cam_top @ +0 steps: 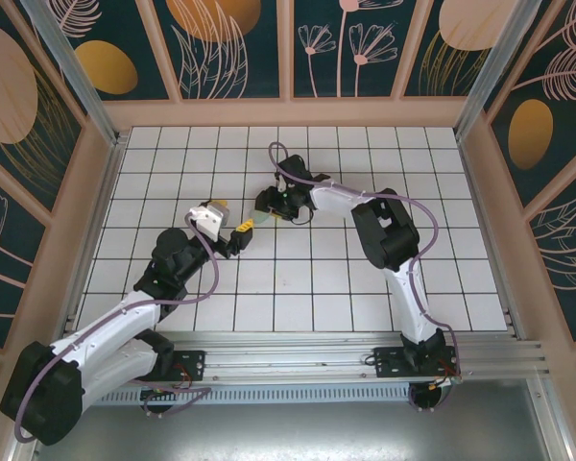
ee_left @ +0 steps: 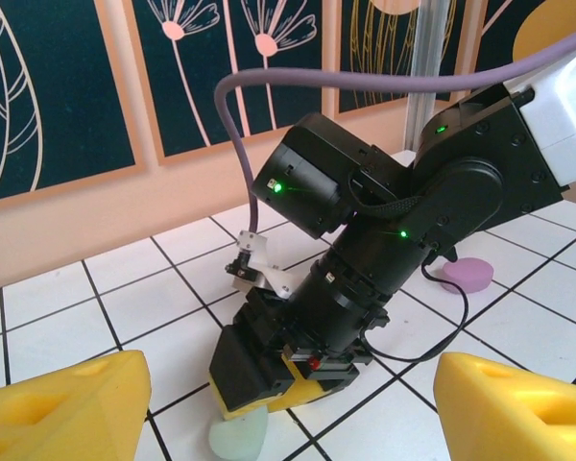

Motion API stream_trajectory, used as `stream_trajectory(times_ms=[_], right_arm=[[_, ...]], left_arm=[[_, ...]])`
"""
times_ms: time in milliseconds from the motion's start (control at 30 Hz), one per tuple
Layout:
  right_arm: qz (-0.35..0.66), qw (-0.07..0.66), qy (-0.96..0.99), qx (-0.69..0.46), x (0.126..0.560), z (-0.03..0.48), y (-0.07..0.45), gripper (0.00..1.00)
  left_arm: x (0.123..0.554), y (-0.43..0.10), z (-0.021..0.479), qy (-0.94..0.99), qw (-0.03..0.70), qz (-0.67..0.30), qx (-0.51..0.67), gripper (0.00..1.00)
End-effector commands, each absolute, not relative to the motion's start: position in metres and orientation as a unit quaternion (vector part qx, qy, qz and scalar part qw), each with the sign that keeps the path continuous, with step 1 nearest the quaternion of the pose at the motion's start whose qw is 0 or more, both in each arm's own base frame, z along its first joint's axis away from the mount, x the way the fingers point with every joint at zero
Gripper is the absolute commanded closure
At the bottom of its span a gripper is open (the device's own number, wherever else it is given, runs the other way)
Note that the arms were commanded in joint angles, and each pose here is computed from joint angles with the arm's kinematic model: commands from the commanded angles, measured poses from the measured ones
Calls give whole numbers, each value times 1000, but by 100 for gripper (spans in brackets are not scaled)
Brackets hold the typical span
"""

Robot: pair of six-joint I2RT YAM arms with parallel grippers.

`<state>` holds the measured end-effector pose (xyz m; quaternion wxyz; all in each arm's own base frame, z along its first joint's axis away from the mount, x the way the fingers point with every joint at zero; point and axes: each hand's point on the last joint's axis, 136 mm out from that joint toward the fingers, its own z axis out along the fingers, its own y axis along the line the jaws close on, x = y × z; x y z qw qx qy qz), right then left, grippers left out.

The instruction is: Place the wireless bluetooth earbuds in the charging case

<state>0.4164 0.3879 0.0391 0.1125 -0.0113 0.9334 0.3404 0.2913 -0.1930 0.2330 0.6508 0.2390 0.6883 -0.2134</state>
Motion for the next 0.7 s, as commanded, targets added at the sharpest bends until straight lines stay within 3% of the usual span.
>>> stream_trajectory(times_ms=[0,67,133,367,533,667], right_arm=[[300,140,943,-22,422,65,372,33],[299,151,942,-27,424,80,370,22],[293,172,940,-34,426,100,367,1],[189,299,935,-32,439,164,306,1],[59,431,900,-2,440,191,208,1],[0,493,869,54,423,183,109,1]], left_arm=[[293,-189,247,680,663,-205,238,23],[296,-188,252,681,665,-197,235,22],[301,-184,257,684,668,-186,226,19],[344,-143,245,741,647,-133,124,1],[371,-101,235,751,646,-132,31,1],[393,-64,209,772,628,-95,-34,2]])
